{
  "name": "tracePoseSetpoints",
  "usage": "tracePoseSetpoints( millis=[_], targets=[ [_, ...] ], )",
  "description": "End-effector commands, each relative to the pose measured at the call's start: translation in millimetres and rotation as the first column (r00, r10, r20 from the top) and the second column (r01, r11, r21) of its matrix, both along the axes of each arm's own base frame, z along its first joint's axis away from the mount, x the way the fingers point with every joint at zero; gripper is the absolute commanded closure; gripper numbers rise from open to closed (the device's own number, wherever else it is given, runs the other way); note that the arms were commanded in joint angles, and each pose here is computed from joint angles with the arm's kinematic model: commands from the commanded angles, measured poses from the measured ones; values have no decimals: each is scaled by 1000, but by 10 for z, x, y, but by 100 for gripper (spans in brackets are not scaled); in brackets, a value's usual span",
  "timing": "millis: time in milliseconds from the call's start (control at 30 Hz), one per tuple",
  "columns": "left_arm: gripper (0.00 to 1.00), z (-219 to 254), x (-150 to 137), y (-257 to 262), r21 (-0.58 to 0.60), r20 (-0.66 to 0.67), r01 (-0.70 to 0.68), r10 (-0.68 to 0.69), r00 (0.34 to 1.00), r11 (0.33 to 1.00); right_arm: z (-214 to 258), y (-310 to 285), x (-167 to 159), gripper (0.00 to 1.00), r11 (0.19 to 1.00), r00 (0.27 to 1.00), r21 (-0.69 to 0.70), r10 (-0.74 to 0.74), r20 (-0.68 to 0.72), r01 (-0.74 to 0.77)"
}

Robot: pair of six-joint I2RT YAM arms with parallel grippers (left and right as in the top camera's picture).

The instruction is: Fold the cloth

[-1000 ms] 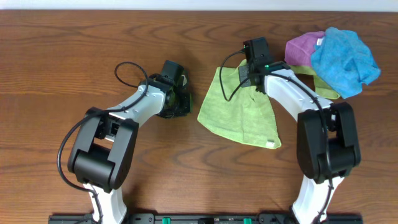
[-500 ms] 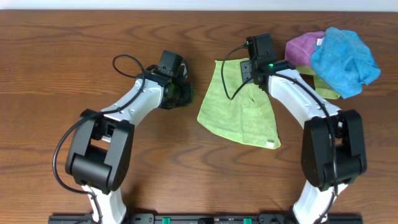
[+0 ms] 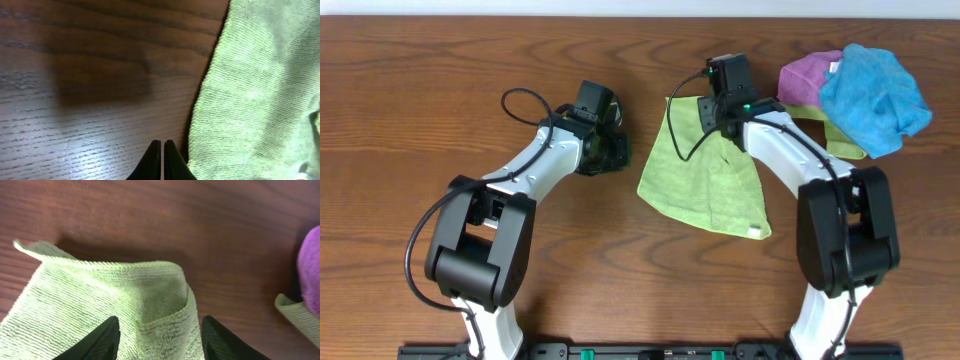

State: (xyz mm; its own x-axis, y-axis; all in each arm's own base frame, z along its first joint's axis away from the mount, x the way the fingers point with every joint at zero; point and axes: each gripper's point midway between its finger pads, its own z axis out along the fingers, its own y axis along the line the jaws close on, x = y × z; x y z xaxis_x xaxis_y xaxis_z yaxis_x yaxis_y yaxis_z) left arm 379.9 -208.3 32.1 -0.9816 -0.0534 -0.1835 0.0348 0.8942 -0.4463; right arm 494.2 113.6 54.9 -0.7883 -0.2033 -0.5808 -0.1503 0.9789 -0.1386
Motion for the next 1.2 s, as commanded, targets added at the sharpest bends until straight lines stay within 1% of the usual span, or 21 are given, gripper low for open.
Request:
tracePoseSetpoints(
  millis=[0,67,133,233,333,433,533,600,633,667,733,767,800,933,1033,1167],
  targets=[
    [94,167,59,-61,-46,24,0,1,1000,999,-88,53,27,48,1000,1000,-10,21,-12,-21],
    [94,166,57,-61,-47,23,0,1,1000,999,-138,48,27,53,1000,1000,-14,19,-19,-19],
    [94,166,57,-61,-47,23,0,1,1000,999,-165,47,25,61,1000,1000,-16,18,-24,-19],
    [94,166,56,-61,-47,22,0,1,1000,999,-170,37,23,69,1000,1000,-20,16,-25,-16],
    [94,166,56,-61,-47,22,0,1,1000,999,-176,10,13,68,999,1000,-33,8,-29,-9],
    [95,166,56,-61,-47,22,0,1,1000,999,-207,-10,-28,60,999,999,-41,6,-49,-8],
    [94,166,56,-61,-47,22,0,1,1000,999,-223,-30,-47,59,999,998,-50,1,-58,-4],
    [94,166,56,-61,-47,22,0,1,1000,999,-230,-60,-62,61,998,998,-65,-7,-64,3],
    [94,166,56,-61,-47,22,0,1,1000,999,-234,-62,-68,64,998,998,-66,-7,-67,3],
    [94,166,56,-61,-47,22,0,1,1000,999,-236,-63,-72,69,998,998,-67,-7,-69,3],
    [95,165,55,-61,-46,22,0,1,1000,999,-234,-69,-69,82,998,998,-69,-9,-67,5],
    [94,165,55,-61,-46,22,0,1,1000,999,-230,-83,-65,91,997,998,-76,-15,-64,10],
    [94,165,55,-61,-46,22,0,1,1000,999,-222,-109,-60,98,996,998,-88,-26,-59,21],
    [94,166,57,-61,-46,23,0,1,1000,999,-91,-281,-39,99,980,996,-180,-86,-13,82],
    [94,166,57,-61,-46,23,0,1,1000,999,138,-423,-11,99,962,990,-233,-133,51,141],
    [94,166,57,-61,-47,23,0,1,1000,999,315,-596,-3,99,939,978,-277,-181,99,202]
  ],
)
